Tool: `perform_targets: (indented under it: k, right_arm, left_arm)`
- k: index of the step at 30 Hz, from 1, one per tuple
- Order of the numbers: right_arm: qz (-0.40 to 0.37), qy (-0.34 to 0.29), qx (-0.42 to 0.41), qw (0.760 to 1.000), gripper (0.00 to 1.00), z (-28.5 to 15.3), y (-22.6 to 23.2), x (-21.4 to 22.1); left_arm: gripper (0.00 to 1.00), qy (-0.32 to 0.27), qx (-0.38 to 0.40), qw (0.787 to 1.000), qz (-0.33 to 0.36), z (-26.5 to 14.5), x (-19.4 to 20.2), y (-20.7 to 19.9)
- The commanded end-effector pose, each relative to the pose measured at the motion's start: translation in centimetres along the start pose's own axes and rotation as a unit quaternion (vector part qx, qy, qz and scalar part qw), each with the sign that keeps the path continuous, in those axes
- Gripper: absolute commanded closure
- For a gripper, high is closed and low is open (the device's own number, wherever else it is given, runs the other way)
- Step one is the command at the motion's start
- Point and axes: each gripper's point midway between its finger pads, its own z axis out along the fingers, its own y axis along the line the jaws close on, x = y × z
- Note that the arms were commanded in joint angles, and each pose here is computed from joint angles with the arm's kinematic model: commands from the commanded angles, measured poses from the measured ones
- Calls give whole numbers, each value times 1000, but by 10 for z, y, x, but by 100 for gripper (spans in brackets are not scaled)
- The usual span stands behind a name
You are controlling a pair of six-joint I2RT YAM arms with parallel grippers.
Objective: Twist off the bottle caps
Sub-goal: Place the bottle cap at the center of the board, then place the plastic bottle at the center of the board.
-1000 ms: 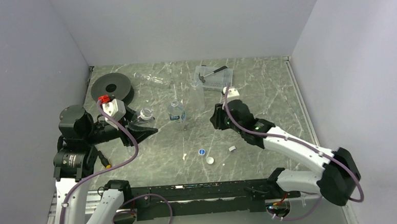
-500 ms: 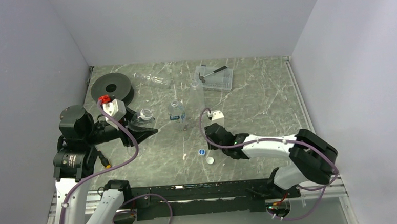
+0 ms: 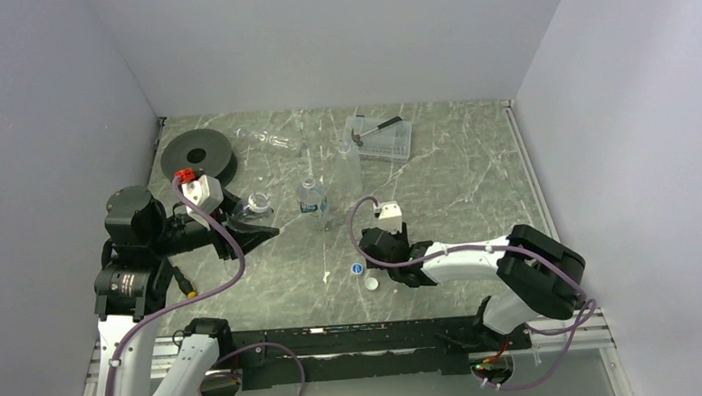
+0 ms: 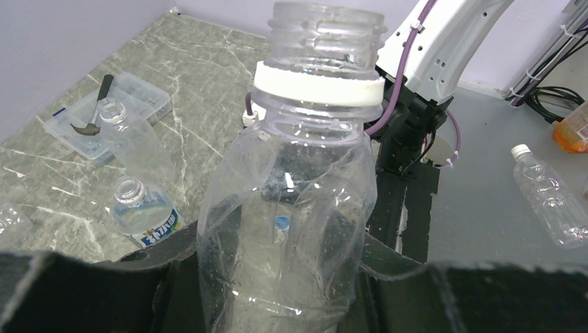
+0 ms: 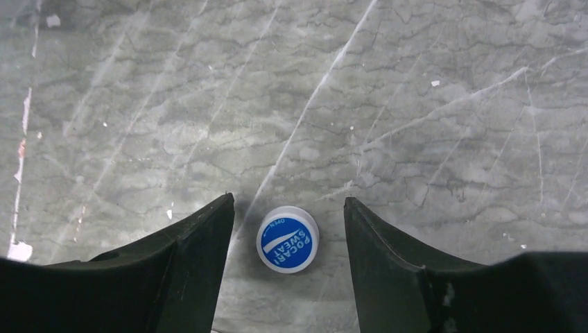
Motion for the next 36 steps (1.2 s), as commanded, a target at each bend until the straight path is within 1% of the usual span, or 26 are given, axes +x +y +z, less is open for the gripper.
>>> perform_targets:
  k: [1,5,8,11,13,14,16,17,20,23,26,28,29,33,36]
  right_arm:
    - [14,-4,10,1000,37,-3,-6,3]
    - [23,-12,-6,1000,37,-10,-1,-5]
    - [29,-31,-24,999,36,-24,6,-27]
    - [34,-69,-70,995,35,-52,21,-70]
    - [37,-102,-119,987,34,-82,34,-107]
    - [40,-125,-149,980,33,-103,42,-132]
    - [33,-169,-215,961,29,-143,56,-170]
    - [32,-192,-251,948,27,-168,62,-190]
    - [4,-239,-355,904,18,-229,87,-231]
    - [-27,-255,-464,848,9,-287,119,-255]
    - [-32,-277,-546,790,7,-332,142,-278]
    - [-23,-292,-578,762,6,-351,154,-294]
    - [-19,-297,-588,753,5,-356,159,-300]
    - [-15,-310,-606,732,4,-365,181,-317]
    - [-25,-316,-612,725,3,-366,200,-318]
  left_arm:
    - [100,-11,4,1000,23,0,-8,-1]
    - [100,-11,3,1000,23,-1,-9,-1]
    - [100,-12,3,1000,22,0,-10,-1]
    - [100,-12,2,1000,22,0,-10,-1]
    - [100,-12,2,1000,22,0,-9,-1]
    - [100,-12,2,1000,22,0,-10,-1]
    - [100,-14,5,1000,23,0,-10,-2]
    - [100,-14,7,1000,22,0,-9,-2]
    - [100,-13,17,999,24,0,-8,-6]
    - [100,-13,25,999,23,0,-9,-9]
    - [100,-14,24,999,22,-1,-9,-9]
    - [100,-15,25,999,21,-1,-10,-10]
    - [100,-16,25,999,22,-1,-11,-10]
    - [100,-15,22,1000,17,0,-9,-8]
    - [100,-14,19,1000,14,0,-9,-7]
